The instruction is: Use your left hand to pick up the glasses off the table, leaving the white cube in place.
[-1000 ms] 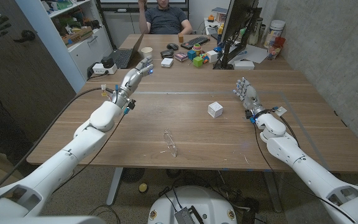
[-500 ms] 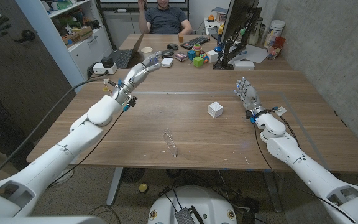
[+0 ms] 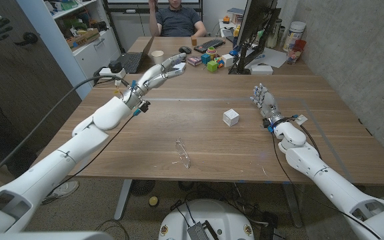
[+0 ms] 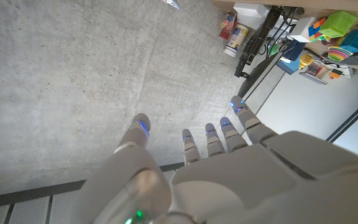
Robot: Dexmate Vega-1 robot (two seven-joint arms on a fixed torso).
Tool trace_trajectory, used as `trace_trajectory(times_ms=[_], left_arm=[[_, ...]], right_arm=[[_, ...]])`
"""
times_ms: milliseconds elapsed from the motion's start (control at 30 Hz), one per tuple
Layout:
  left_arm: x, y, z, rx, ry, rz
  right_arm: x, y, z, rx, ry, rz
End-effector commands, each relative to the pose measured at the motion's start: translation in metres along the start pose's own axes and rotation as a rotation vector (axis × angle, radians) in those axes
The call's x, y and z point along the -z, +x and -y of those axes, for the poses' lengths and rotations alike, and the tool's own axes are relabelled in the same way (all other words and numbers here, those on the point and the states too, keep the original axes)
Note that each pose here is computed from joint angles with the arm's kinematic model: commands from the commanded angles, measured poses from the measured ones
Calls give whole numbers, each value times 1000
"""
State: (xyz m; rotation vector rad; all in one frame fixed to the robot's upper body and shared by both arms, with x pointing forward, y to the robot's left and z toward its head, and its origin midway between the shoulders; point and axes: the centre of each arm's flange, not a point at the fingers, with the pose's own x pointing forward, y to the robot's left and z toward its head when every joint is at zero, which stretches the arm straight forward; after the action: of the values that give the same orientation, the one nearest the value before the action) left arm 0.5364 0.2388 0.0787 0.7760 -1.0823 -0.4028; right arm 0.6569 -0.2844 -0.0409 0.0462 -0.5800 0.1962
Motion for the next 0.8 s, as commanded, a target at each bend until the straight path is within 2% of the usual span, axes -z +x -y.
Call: trace_trajectory(times_ms=[33,400,800], left_arm=[[-30,15,3,128,83,92],[-51,25,8,249,158,159],[-62,34,14,389,158,209]], right_arm=[[2,0,0,9,1,0],[4,1,0,9,-1,-6],[7,1,-2,10,3,-17]])
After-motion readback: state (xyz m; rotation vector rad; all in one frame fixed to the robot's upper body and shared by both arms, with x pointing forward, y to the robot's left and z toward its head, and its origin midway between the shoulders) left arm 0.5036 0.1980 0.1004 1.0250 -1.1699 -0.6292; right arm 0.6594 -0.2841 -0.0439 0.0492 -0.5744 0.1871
